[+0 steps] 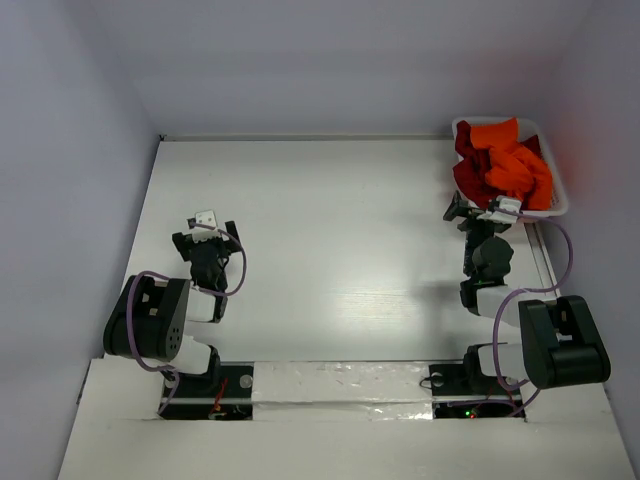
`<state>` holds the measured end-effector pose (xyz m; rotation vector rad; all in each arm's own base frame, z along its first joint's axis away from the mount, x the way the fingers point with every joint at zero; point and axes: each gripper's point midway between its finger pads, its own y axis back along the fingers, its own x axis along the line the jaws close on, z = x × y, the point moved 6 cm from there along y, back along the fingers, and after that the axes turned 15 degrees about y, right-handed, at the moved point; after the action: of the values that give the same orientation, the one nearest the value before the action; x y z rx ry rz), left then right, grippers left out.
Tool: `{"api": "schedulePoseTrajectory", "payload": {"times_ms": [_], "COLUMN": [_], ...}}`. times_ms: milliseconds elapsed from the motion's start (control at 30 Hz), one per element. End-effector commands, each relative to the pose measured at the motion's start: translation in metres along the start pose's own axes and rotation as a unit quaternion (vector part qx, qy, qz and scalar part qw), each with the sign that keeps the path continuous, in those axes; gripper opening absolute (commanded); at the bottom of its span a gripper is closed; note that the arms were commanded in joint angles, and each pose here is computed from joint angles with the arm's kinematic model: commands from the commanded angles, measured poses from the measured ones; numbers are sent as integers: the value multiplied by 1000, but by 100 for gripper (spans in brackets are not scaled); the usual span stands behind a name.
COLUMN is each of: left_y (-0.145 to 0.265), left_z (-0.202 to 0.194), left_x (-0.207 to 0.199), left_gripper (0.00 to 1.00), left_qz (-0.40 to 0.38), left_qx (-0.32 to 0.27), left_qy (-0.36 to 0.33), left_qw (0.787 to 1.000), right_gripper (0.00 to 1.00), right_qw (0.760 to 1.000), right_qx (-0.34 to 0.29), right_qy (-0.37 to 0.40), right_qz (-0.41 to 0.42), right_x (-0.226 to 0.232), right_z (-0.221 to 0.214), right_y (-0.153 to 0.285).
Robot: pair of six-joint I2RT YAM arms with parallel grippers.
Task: Fold and stack the t-shirts
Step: Grab crumpled tshirt from bin with the right arm
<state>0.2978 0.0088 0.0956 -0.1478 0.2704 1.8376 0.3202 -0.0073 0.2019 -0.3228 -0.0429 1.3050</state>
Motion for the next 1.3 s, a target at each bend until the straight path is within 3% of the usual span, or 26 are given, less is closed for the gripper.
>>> {"api": "schedulePoseTrajectory", "payload": {"times_ms": [0, 367, 433, 500, 533, 567, 600, 667, 700, 767, 800, 867, 900, 967, 1000, 1033, 1100, 1167, 1200, 1233, 1267], "left_y": [-8, -7, -8, -16, -22, -28, -49, -65, -78, -83, -80, -81, -78, -67, -63, -57, -56, -48, -46, -35, -33], "left_z": [62, 62, 63, 72, 65, 74, 120, 121, 176, 168, 202, 217, 236, 254, 253, 255, 247, 243, 238, 225, 211], "left_x": [-19, -19, -10, -20, -23, -29, -51, -71, -98, -119, -139, -137, -138, -149, -156, -166, -176, -195, -200, -211, -220], "left_gripper": [99, 99, 99, 99, 99, 99, 99, 99, 99, 99, 99, 99, 99, 99, 99, 99, 99, 99, 99, 99, 99], "left_qz": [-40, -39, 6, -8, 14, 29, 25, 31, 4, -19, -25, 37, 54, -29, -64, -107, -120, -125, -125, -130, -132], "left_qx": [-144, -143, -146, -140, -101, -81, -104, -11, -33, 93, 94, 95, 77, 87, 96, 116, 157, 203, 217, 255, 281], "left_qy": [62, 63, 77, 85, 52, 41, 60, 89, 118, 110, 107, 124, 186, 220, 216, 221, 219, 207, 201, 190, 178], "left_qw": [987, 987, 986, 986, 993, 995, 992, 996, 992, 989, 990, 987, 978, 971, 970, 962, 955, 949, 947, 939, 934], "right_gripper": [100, 100, 100, 100, 100, 100, 100, 100, 100, 100, 100, 100, 100, 100, 100, 100, 100, 100, 100, 100, 100], "right_qw": [999, 999, 996, 994, 994, 995, 995, 993, 994, 990, 986, 981, 981, 978, 977, 965, 952, 969, 971, 961, 961], "right_qx": [-37, -34, -30, -15, 51, 25, 27, 61, 40, 91, 105, 142, 124, 166, 171, 185, 199, 213, 206, 260, 258], "right_qy": [-14, -14, -42, -53, -15, -13, -26, -45, -68, -95, -117, -127, -143, -126, -119, -141, -162, -99, -106, -73, -74], "right_qz": [-24, -24, -67, -92, -95, -100, -97, -90, -82, -55, -47, -41, -37, -32, -44, -124, -167, -77, -54, -54, -71], "right_x": [-7, -7, -18, -27, -27, -32, -31, -30, -30, -20, -20, -15, -19, -19, -21, -36, -43, -27, -24, -17, -22], "right_z": [19, 18, 28, 56, 47, 86, 101, 114, 146, 148, 169, 174, 208, 209, 208, 205, 196, 191, 201, 175, 193], "right_y": [-9, -9, -7, -17, -22, -42, -49, -54, -65, -70, -74, -82, -89, -87, -90, -87, -86, -97, -98, -104, -115]}}
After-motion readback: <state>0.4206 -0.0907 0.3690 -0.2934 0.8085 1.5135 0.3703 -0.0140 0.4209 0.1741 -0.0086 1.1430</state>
